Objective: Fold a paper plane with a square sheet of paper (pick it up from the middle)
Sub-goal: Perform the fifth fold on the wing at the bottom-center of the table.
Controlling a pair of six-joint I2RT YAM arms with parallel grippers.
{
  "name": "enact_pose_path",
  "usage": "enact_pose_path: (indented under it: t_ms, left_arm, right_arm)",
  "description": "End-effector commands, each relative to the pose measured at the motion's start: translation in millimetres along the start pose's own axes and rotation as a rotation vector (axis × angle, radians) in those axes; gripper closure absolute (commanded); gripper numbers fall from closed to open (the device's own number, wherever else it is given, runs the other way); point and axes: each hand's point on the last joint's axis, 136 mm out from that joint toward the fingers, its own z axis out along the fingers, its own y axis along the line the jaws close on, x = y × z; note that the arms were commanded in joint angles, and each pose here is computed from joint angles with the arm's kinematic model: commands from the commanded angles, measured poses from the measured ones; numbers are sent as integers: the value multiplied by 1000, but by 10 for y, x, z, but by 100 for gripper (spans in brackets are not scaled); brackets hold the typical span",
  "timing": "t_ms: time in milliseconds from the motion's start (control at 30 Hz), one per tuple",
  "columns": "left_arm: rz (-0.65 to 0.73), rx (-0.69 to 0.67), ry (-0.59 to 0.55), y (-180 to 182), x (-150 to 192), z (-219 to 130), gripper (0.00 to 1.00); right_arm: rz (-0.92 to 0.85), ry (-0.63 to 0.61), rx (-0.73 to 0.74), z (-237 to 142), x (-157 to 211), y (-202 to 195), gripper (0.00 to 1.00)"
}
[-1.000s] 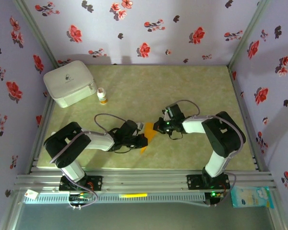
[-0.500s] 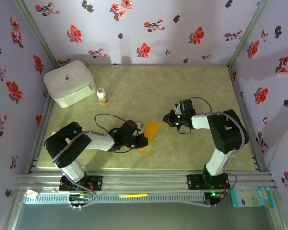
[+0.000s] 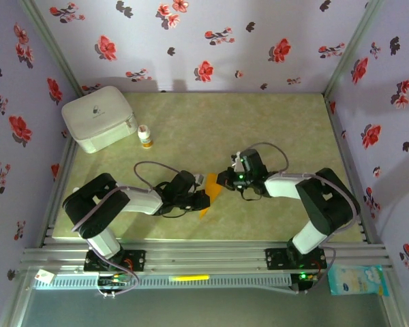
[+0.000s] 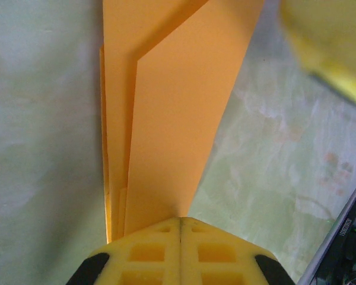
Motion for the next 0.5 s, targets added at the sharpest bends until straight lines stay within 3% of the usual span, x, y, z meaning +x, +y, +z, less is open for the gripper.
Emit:
enact_pose_path:
  t_ms: [0,333,467]
  left_arm:
    - [-35,-93,67,260,206,30,100]
    - [-13,-35,59,58,171,-102,98]
    - [18,-16,106,-5,283,-209,98]
  right_arm:
    - [48,18,3,81,62,-110,97]
    - [124,12,246,92,87,-614,100]
    - [132,16,264,83,97,-662,100]
